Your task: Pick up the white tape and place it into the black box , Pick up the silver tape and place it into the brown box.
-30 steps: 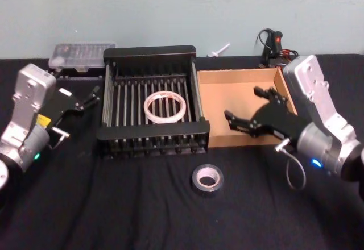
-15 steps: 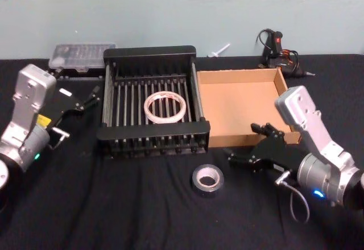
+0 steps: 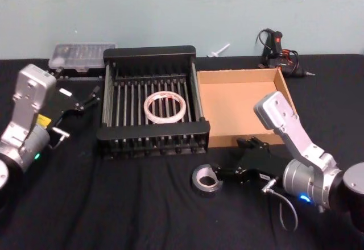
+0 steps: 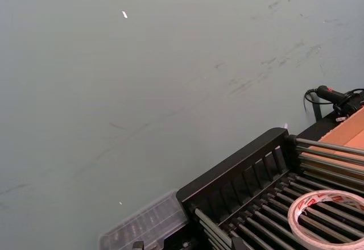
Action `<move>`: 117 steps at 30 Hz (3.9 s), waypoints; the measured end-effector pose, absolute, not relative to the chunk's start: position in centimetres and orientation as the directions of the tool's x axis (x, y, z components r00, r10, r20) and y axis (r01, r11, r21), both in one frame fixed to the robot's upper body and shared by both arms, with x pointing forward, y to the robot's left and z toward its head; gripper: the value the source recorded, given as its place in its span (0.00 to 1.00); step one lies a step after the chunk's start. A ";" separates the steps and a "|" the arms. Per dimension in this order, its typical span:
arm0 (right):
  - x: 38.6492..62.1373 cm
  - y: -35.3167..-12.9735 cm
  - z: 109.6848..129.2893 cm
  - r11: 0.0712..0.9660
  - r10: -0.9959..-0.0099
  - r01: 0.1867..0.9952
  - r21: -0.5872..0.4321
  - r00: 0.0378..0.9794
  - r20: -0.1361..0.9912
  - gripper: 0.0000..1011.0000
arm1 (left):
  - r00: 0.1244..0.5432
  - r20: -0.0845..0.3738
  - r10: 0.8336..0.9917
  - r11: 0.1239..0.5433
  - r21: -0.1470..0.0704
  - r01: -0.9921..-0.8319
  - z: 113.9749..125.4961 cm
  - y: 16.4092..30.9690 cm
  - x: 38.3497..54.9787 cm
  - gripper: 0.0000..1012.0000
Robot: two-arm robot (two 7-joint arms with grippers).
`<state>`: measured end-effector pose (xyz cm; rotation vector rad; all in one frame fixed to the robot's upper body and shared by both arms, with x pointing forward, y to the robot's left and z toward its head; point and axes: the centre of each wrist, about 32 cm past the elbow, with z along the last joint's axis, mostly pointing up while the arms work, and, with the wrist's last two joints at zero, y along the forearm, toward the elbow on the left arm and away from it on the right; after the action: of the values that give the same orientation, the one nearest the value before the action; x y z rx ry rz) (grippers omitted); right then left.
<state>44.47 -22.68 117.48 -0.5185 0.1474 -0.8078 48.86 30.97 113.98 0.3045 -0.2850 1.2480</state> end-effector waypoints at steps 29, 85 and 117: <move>45.2 -21.4 116.8 0.573 -0.700 0.601 -0.557 0.713 0.049 0.99 | 0.292 0.374 0.880 0.287 0.070 -0.955 114.0 31.0 48.9 0.99; 45.3 -21.3 116.6 0.569 -0.699 0.598 -0.564 0.713 0.051 0.16 | 0.292 0.374 0.880 0.287 0.070 -0.955 114.0 31.0 48.9 0.99; 44.6 -25.0 120.1 0.576 -0.747 0.713 -0.400 0.658 0.098 0.16 | 0.292 0.374 0.880 0.287 0.070 -0.955 114.0 31.0 48.9 0.99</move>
<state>44.56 -24.98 120.12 -0.4295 0.0841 -0.8556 48.86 30.97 113.98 0.3045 -0.2850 1.2480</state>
